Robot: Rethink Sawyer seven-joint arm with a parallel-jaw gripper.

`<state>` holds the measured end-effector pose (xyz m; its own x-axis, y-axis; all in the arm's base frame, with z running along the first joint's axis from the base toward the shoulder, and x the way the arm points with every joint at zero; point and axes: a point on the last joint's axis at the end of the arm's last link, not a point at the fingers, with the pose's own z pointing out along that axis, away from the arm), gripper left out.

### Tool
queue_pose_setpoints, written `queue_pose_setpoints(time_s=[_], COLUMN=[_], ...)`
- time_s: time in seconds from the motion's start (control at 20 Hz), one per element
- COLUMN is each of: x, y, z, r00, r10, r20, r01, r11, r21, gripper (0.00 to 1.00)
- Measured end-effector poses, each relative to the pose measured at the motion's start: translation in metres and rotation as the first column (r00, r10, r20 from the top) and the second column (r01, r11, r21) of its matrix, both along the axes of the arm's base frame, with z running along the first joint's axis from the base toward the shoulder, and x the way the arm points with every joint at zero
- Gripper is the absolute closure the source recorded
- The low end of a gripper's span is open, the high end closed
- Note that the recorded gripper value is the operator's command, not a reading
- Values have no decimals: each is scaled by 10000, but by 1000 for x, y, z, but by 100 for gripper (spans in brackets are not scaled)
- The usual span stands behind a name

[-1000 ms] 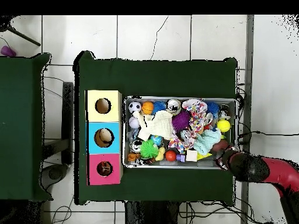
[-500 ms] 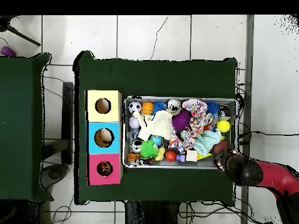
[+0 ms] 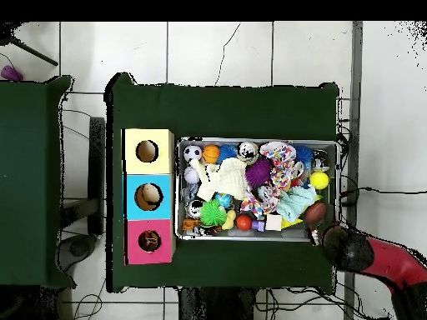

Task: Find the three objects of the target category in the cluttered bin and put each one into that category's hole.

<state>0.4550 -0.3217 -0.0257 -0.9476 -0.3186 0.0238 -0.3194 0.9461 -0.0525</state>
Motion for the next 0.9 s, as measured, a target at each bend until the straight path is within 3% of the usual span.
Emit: queue_pose_setpoints(time_s=[0.1,0.15,0.3,0.55,0.6,0.75,0.85,0.9], x=[-3,-8,-10,-10,-10,-8,-7,-7], y=[-1,-3,-4,-5,-5,-6,-6,-6], z=[0,1,2,6,7,10,12,13], r00=[9989,9933,9848,9558,9379,9126,8828,8748], r10=[-462,-1138,-1722,-2932,-3461,-4084,-4695,-4843], r20=[-73,-200,-230,-235,-221,-180,-146,-138], r01=[461,1136,1718,2925,3454,4076,4685,4833], r11=[9989,9934,9850,9559,9380,9125,8824,8743], r21=[-43,-129,-184,-276,-296,-352,-437,-450], gripper=[0,0,0,0,0,0,0,0])
